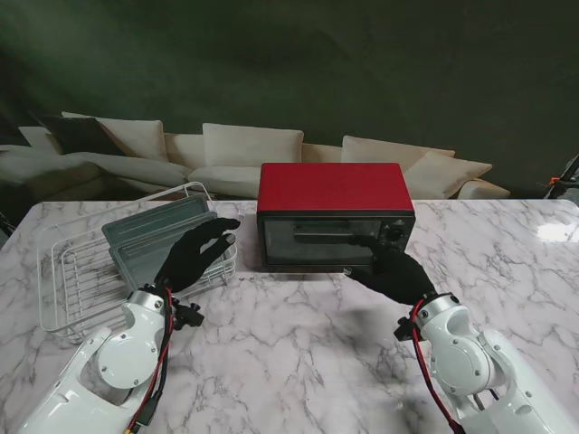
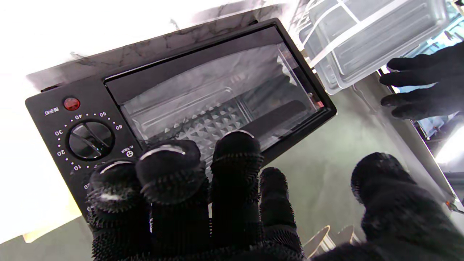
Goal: Slide the trays into the oven
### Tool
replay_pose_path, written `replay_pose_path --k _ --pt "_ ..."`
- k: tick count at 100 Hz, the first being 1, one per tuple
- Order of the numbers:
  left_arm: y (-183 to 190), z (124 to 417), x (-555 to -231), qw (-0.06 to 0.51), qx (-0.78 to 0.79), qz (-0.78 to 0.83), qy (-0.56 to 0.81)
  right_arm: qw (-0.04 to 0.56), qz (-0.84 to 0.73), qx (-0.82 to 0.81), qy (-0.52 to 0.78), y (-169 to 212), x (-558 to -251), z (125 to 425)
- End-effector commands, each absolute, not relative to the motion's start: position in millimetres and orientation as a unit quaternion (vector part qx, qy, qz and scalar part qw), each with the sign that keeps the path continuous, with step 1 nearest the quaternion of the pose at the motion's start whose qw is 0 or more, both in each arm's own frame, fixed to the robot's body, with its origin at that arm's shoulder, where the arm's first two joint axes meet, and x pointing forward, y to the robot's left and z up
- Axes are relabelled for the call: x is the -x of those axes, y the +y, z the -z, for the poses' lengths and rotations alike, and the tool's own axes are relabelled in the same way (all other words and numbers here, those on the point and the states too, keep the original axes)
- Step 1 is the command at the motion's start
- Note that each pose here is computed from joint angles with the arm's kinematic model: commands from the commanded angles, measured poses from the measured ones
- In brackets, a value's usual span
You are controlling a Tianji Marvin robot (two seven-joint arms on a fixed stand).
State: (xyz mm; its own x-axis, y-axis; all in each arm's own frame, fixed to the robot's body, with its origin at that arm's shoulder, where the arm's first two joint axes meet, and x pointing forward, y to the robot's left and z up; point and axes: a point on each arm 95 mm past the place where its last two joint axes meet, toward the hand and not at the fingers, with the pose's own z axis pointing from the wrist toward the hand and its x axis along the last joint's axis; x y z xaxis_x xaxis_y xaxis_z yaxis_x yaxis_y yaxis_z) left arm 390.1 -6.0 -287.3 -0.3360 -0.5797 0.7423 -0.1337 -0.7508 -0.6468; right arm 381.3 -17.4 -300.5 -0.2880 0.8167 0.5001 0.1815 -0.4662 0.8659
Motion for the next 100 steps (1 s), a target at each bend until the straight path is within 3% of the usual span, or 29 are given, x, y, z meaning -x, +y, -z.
replay_pose_path --k 1,49,100 --pt "-7 290 -390 0.143 0.559 0.749 0.326 0.236 -0.652 -0.554 0.46 -16 -386 302" --pt "-7 291 -390 0.141 0.557 0.75 0.328 0.224 -0.627 -0.564 0.489 7 -423 306" --pt "-4 291 -391 0.146 0.552 0.75 0.333 0.219 -0.603 -0.578 0.505 8 -428 314"
